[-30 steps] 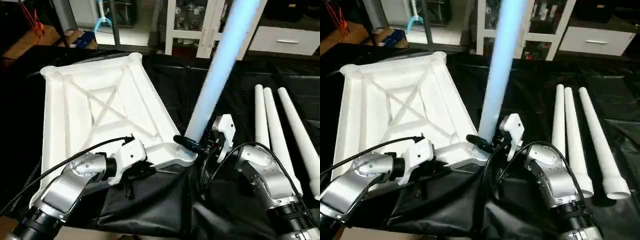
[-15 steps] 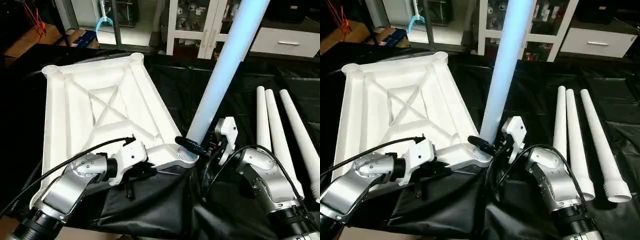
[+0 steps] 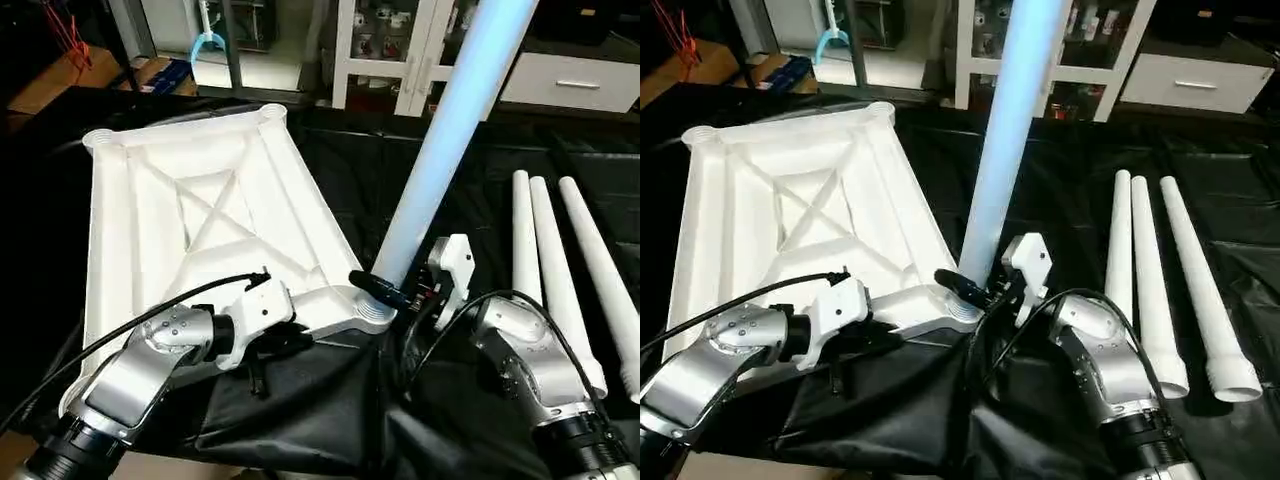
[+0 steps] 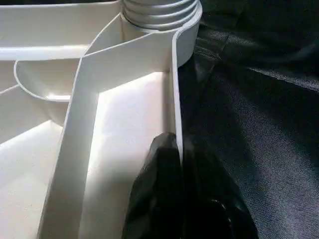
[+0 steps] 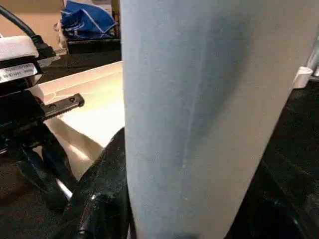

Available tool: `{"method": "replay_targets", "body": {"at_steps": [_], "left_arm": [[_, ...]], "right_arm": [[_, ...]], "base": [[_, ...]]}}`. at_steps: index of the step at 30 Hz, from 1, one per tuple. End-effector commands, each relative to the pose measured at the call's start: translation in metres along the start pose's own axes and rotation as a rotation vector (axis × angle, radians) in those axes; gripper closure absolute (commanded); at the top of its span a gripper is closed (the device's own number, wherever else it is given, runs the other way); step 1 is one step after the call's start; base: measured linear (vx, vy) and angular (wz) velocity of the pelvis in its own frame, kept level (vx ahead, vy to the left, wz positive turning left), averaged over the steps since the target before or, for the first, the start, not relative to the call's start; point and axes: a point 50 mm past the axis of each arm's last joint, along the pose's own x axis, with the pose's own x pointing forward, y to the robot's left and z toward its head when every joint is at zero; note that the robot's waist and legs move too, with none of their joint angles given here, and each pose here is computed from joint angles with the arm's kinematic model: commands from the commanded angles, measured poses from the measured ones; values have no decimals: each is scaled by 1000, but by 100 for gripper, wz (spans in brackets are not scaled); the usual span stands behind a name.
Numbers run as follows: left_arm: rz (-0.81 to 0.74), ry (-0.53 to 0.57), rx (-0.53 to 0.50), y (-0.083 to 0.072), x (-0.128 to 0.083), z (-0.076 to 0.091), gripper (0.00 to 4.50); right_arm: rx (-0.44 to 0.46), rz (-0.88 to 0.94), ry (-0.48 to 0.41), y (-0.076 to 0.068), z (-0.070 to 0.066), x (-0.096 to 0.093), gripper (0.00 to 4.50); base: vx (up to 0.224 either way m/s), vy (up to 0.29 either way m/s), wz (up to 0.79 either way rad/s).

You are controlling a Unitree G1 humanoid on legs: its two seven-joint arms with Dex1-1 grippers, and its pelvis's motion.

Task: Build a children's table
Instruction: Pick table leg

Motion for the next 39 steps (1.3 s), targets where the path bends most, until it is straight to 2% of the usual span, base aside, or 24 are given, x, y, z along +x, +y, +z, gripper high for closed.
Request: {"method": "replay_targets", "body": {"at_steps": [1,24,34,39], "left_arm": [[-46,30,-46,-8,3,-13,449],[-44,35,-47,-7,2,-13,450],[-10,23,-66,-6,2,-12,450],[79,4,-106,-1,6,-8,450]], "right_arm": [[166,-194,293,-6,-63,-39,263],[172,-201,278,-8,-62,-36,265],[185,-409,308,-23,-68,-34,265],[169,-536,313,-30,-68,-21,265]], "base": [[0,0,0],[0,0,0],[0,0,0],[-55,30,-19]]}}
